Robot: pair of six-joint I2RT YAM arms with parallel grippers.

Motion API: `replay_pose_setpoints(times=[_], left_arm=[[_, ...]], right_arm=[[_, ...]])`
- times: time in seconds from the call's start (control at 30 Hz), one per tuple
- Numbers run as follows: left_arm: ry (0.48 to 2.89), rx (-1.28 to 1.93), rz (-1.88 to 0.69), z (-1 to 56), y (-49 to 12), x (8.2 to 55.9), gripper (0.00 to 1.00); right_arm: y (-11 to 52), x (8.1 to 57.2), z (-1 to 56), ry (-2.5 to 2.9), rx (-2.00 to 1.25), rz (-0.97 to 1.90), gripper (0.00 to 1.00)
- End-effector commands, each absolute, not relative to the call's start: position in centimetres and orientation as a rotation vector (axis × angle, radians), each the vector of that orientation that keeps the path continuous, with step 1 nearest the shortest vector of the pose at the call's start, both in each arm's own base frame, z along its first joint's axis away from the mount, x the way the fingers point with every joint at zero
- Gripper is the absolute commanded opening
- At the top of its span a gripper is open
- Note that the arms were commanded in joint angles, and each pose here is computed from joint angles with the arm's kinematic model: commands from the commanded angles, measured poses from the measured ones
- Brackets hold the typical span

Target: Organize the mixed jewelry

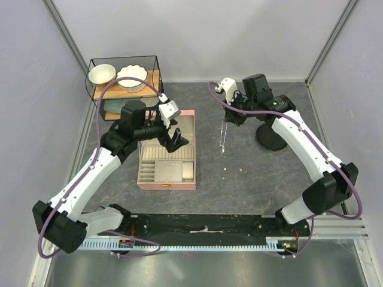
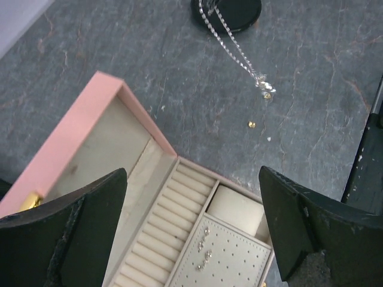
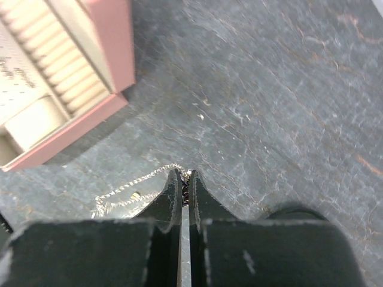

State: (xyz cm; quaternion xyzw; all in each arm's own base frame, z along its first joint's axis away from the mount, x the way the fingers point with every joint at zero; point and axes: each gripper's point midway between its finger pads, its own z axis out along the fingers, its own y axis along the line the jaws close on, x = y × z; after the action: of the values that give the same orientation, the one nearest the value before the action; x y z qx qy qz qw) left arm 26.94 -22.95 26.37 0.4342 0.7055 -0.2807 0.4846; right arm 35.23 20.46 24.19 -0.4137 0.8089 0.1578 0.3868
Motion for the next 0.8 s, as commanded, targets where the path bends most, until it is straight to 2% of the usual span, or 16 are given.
replay_pose_setpoints(times=[0.0,0.37,0.77], left_arm=[[1.548,1.071,-0.700,30.8,-25.4,27.9,0.98],[1.496,1.017,-0.742,32.2,-28.1,29.6,0.99],[1.382,1.163,-0.912,32.2,-31.2,27.1,0.99]], right_arm=[[22.5,32.4,30.0,1.899,-1.145,0.467,0.00],[25.1,29.8,32.8,1.816,-1.229,0.519,0.00],[26.2,28.4,35.0,1.756,-1.252,0.579,0.00]])
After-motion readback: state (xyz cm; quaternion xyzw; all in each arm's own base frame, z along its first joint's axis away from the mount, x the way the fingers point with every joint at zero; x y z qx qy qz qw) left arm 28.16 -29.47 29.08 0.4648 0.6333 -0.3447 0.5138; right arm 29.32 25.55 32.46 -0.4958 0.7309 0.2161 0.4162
